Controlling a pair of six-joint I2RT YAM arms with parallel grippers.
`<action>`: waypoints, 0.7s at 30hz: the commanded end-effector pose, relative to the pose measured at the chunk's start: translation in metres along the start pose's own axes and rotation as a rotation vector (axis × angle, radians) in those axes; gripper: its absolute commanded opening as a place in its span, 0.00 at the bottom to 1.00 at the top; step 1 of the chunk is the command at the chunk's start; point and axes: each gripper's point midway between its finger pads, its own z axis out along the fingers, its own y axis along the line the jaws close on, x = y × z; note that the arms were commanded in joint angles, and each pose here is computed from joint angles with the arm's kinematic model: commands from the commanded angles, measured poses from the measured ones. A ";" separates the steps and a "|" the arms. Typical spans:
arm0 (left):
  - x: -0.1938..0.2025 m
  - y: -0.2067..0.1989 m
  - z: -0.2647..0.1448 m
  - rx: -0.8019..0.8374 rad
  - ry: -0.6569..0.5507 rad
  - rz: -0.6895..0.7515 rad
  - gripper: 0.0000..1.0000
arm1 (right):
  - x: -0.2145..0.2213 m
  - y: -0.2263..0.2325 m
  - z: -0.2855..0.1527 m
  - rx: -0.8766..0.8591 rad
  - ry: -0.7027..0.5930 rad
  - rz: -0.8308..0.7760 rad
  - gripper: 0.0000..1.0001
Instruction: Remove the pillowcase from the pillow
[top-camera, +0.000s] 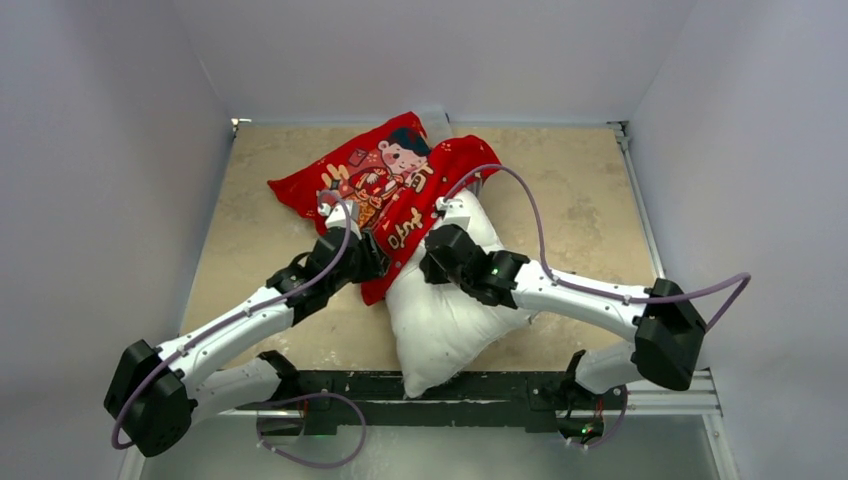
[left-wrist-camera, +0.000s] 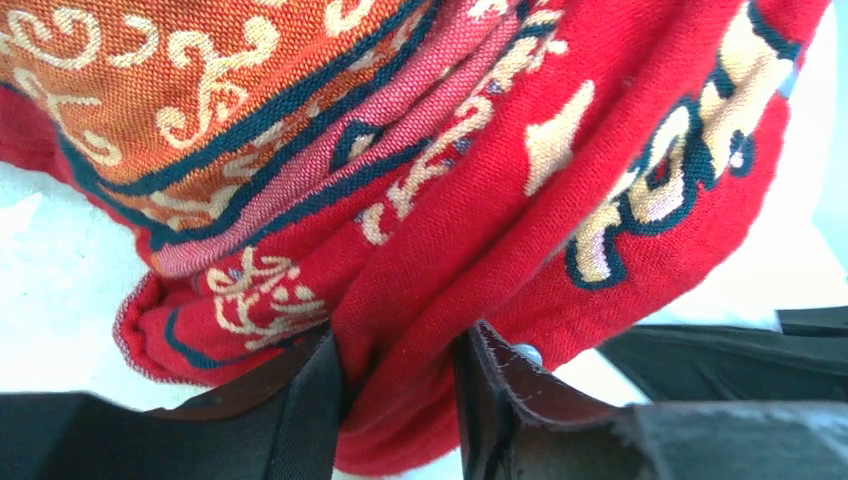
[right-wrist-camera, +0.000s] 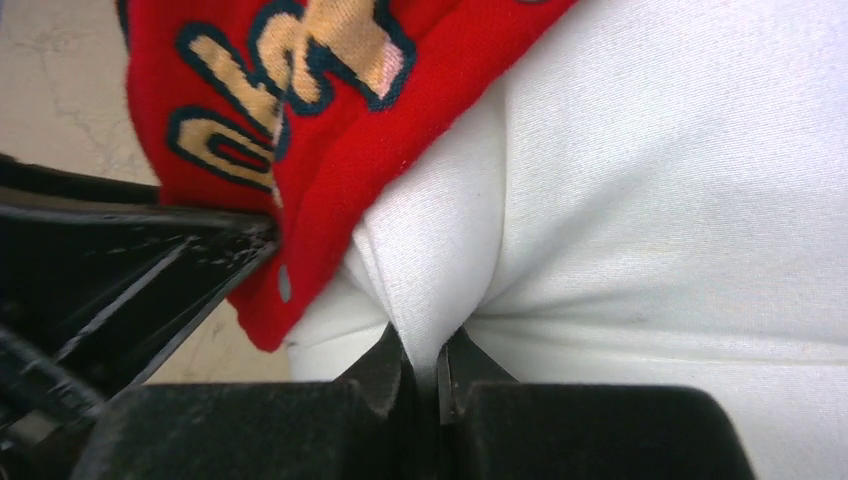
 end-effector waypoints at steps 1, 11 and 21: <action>0.004 0.000 0.012 0.004 -0.011 -0.055 0.31 | -0.030 0.020 -0.017 -0.093 -0.090 0.041 0.00; -0.022 0.038 0.014 -0.188 -0.117 -0.070 0.00 | -0.117 0.012 -0.093 -0.129 -0.354 0.219 0.00; -0.050 0.099 0.023 -0.399 -0.202 -0.203 0.00 | -0.196 -0.015 -0.227 -0.292 -0.678 0.392 0.00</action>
